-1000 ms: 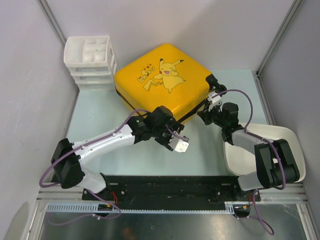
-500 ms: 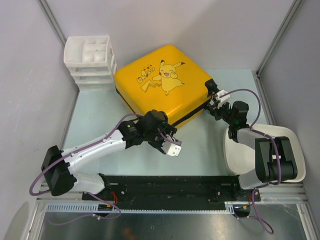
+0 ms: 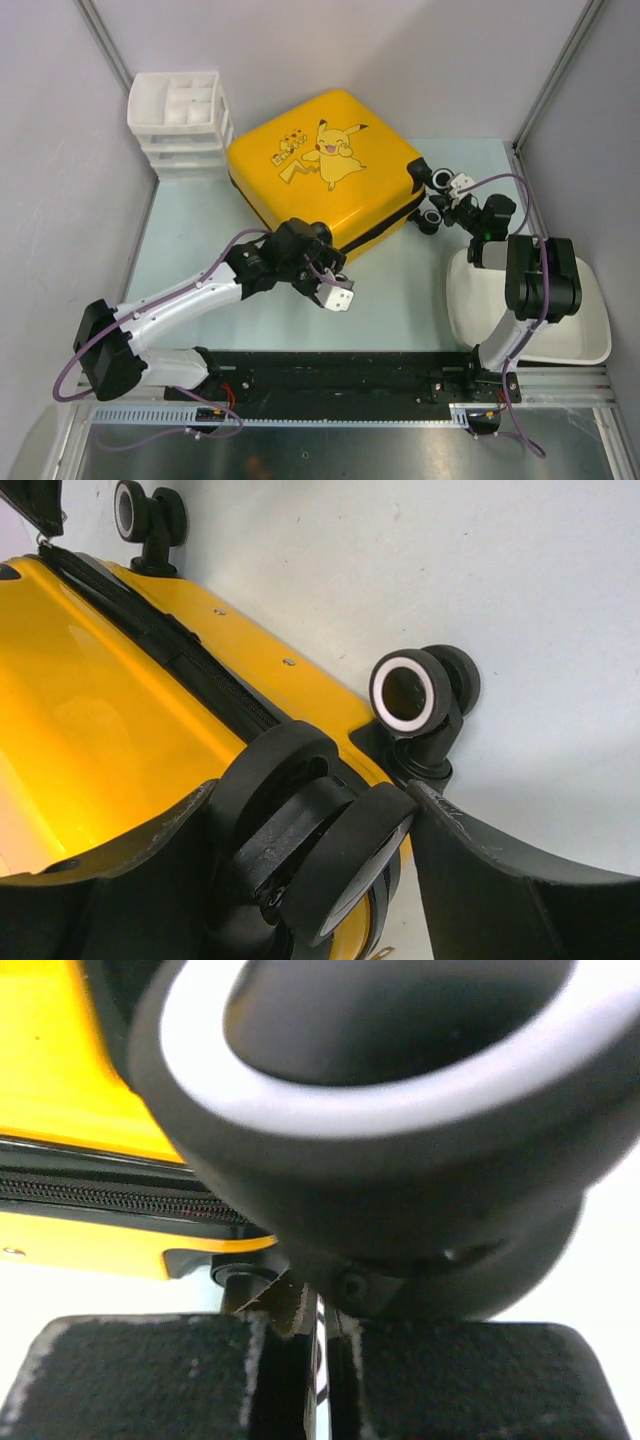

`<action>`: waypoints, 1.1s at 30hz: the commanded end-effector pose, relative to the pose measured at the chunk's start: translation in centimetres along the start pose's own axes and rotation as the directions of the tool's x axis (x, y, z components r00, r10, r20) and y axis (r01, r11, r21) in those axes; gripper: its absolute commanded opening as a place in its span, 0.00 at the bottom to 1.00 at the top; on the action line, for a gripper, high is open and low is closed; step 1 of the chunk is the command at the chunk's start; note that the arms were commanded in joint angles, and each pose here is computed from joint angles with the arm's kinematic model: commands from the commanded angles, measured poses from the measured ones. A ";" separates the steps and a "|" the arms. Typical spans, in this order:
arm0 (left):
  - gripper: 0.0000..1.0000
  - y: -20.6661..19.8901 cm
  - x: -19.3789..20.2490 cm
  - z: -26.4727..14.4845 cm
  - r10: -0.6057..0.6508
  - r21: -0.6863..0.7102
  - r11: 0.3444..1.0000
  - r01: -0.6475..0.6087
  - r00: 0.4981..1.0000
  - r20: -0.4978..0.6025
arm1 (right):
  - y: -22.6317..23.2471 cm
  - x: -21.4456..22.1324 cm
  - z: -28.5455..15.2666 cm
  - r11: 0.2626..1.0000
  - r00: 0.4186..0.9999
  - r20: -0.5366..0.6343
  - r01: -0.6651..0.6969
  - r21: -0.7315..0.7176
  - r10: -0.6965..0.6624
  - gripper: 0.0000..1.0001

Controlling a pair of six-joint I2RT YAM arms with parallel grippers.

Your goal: Open, take out, and arrange the luggage

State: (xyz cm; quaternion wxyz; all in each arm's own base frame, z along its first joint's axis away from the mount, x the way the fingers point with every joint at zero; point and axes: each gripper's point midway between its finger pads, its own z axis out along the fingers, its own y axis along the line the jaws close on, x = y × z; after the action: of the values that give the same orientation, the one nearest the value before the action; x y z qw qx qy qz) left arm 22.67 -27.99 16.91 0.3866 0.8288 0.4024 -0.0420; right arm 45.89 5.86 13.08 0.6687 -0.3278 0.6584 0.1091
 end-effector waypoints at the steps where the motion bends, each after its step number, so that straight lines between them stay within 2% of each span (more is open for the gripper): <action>1: 0.00 -6.5 4.0 -1.7 -0.102 0.193 0.973 0.129 0.984 -0.146 | -9.0 -4.1 0.5 0.978 0.986 0.138 0.065 0.200 -0.094 0.00; 3: 0.00 -7.0 3.8 -1.6 -0.094 0.211 0.970 0.120 0.987 -0.131 | -9.2 -5.2 1.6 0.990 0.979 0.193 0.039 0.139 -0.065 0.00; 8: 0.00 -7.8 4.0 -1.0 -0.084 0.253 0.961 0.111 0.990 -0.115 | -9.0 -4.0 4.2 1.000 0.974 0.225 -0.022 0.022 0.016 0.00; 15: 0.00 -8.2 3.4 -0.6 -0.097 0.303 0.946 0.113 0.993 -0.069 | -10.8 -2.4 7.7 0.999 0.970 0.241 -0.023 -0.030 0.030 0.00; 19: 0.00 -8.8 3.0 -0.4 -0.091 0.338 0.936 0.100 0.995 -0.043 | -11.6 -3.3 10.3 0.998 0.960 0.276 -0.021 -0.058 0.036 0.00; 22: 0.00 -8.8 3.1 0.0 -0.096 0.354 0.930 0.104 0.995 -0.041 | -10.3 -3.1 12.2 0.986 0.953 0.269 -0.109 -0.124 0.139 0.00; 26: 0.00 -8.8 2.7 0.2 -0.109 0.365 0.925 0.110 0.994 -0.025 | -8.7 -5.0 14.6 0.950 0.928 0.265 -0.201 -0.240 0.263 0.00; 30: 0.00 -8.6 2.5 0.3 -0.130 0.362 0.923 0.130 0.991 -0.023 | -6.1 -5.4 17.0 0.880 0.900 0.174 -0.322 -0.350 0.399 0.00; 31: 0.03 -7.6 2.3 0.2 -0.138 0.340 0.930 0.139 0.990 -0.027 | -5.4 -5.5 17.2 0.862 0.894 0.151 -0.344 -0.373 0.422 0.00; 32: 0.26 -7.0 2.5 0.5 -0.163 0.334 0.927 0.171 0.985 -0.052 | -5.3 -5.2 17.2 0.845 0.884 0.110 -0.389 -0.368 0.455 0.04; 33: 0.42 -6.2 2.8 0.3 -0.242 0.299 0.917 0.264 0.964 -0.108 | -5.4 -5.2 17.1 0.838 0.878 0.088 -0.414 -0.356 0.471 0.12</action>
State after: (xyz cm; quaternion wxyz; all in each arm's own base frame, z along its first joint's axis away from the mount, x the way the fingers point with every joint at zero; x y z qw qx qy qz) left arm 23.72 -27.60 16.17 0.3665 0.8400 0.3944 -0.0673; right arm 60.28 13.37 14.22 0.6052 -0.3148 0.6110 0.4016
